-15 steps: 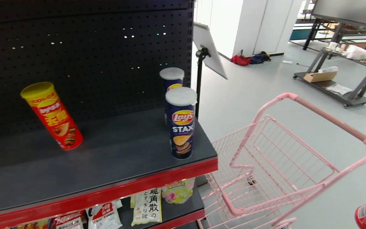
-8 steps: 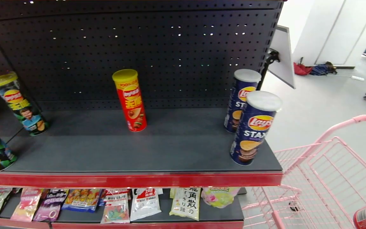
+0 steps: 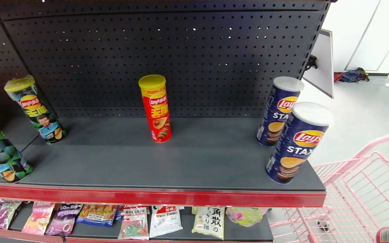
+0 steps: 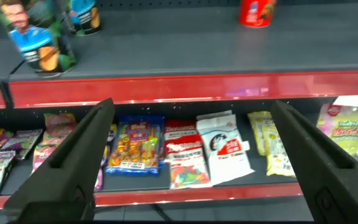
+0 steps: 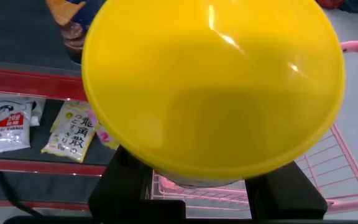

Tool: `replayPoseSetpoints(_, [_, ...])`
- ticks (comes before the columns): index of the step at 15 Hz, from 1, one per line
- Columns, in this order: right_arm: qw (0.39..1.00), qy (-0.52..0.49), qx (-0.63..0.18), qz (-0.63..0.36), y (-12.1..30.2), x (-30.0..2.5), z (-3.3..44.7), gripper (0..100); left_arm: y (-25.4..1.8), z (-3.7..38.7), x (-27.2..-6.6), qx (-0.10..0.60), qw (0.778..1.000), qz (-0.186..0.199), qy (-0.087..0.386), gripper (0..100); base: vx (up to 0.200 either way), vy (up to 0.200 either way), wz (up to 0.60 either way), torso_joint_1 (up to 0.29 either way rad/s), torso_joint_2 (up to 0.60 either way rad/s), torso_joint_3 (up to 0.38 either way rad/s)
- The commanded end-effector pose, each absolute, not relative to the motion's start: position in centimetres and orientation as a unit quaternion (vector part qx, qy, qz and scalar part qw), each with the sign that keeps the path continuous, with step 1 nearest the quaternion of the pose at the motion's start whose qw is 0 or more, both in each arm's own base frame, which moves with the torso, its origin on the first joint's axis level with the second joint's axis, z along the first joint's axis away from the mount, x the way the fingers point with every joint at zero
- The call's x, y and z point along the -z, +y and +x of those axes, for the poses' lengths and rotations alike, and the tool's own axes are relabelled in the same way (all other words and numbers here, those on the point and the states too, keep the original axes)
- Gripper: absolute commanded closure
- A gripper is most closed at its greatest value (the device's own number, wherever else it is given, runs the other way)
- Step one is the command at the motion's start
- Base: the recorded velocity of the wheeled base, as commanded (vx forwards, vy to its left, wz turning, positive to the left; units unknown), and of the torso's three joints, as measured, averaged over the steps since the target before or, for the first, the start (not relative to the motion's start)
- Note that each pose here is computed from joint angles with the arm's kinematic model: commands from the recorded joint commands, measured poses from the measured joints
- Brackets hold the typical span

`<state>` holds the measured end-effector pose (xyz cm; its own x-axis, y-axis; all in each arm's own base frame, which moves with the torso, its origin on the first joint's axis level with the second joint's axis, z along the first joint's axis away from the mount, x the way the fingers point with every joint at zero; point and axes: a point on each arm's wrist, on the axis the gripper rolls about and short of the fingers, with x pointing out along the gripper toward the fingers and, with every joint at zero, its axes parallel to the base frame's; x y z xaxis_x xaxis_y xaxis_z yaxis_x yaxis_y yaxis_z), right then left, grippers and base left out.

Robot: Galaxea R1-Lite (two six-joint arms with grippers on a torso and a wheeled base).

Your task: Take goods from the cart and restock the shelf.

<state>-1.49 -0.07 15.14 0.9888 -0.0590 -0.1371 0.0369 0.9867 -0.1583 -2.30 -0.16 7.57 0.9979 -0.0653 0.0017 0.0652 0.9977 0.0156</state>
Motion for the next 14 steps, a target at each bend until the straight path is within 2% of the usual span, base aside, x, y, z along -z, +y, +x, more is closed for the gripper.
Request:
replayPoseSetpoints(1, [0.995,0.057,0.025,-0.078,-0.1,-14.8,-2.0,100,-0.2,-2.3,-7.6,0.031,0.999,0.008,-0.002,0,0.000,0.200,0.00,-0.002,0.01,-0.002])
replayPoseSetpoints(11, [0.996,0.053,-0.004,-0.077,0.0,-14.5,-2.1,100,-0.2,-2.3,-7.6,0.032,0.999,0.008,-0.001,0,0.000,0.200,0.00,0.001,0.00,0.002])
replayPoseSetpoints(14, [0.995,0.054,-0.023,-0.076,0.1,-13.8,-2.2,100,-0.2,-2.3,-7.6,0.031,0.999,0.008,-0.002,0,0.000,0.000,0.00,0.000,0.00,0.000])
